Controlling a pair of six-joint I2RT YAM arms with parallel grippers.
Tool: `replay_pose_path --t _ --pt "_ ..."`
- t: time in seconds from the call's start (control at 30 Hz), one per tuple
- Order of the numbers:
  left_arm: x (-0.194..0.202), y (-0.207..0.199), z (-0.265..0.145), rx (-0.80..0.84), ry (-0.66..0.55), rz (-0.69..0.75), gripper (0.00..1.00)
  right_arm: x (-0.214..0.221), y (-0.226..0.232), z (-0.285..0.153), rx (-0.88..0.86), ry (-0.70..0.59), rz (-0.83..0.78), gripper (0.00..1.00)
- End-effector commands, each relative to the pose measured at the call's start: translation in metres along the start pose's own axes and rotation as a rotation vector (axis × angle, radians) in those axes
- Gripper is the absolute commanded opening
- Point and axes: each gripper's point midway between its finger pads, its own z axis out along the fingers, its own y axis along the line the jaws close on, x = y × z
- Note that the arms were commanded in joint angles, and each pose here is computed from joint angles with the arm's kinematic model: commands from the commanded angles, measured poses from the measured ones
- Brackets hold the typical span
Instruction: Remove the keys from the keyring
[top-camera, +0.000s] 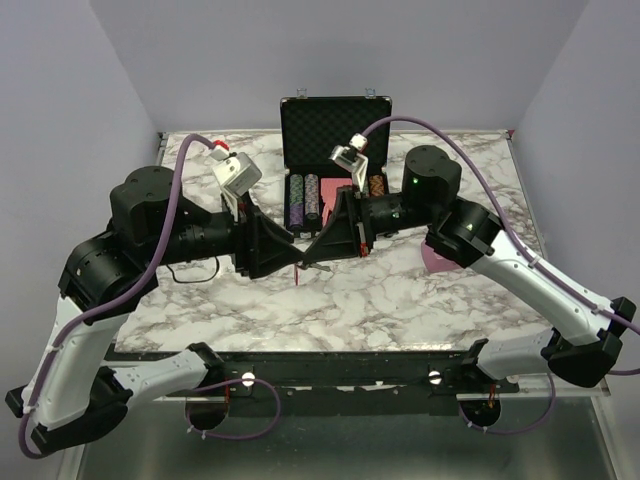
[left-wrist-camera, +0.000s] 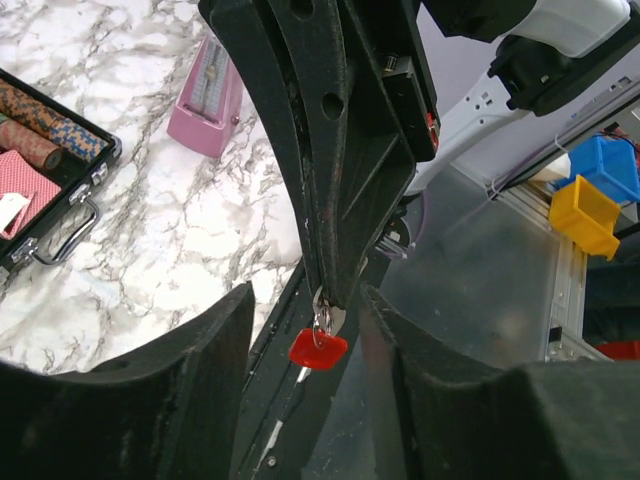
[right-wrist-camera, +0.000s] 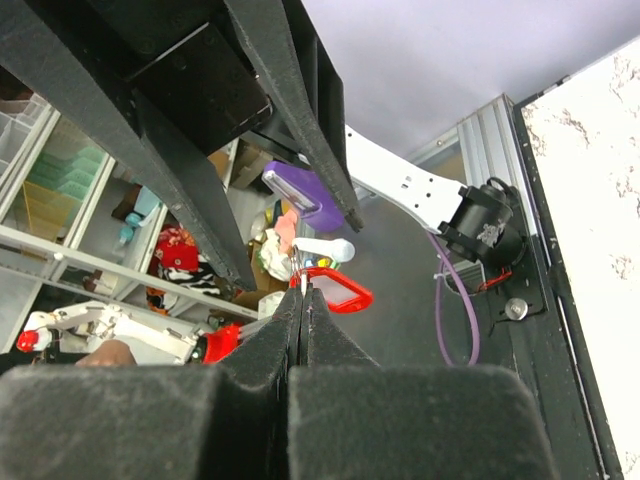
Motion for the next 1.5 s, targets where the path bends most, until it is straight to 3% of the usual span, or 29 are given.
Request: replay_pose_path --t 0.0,0.13,1.17,1.47 --pt "0.004 -0.008 -0.002 0.065 0.044 0.013 0.5 0.01 0.002 -0.001 -0.018 0.058 -0.009 0.01" --pt "0.009 -0.004 0.002 0.075 0.077 0.005 0.44 0.012 0.0 -0.001 -0.013 0.064 -0.014 0.01" --pt "0.029 -0.004 0.006 0.158 0.153 0.004 0.31 0.014 0.0 0.0 -0.021 0.078 -0.014 0.01" --pt "0.026 -0.005 0.013 0.182 0.137 -0.013 0.16 0.014 0.001 -0.001 -0.025 0.075 -0.015 0.01"
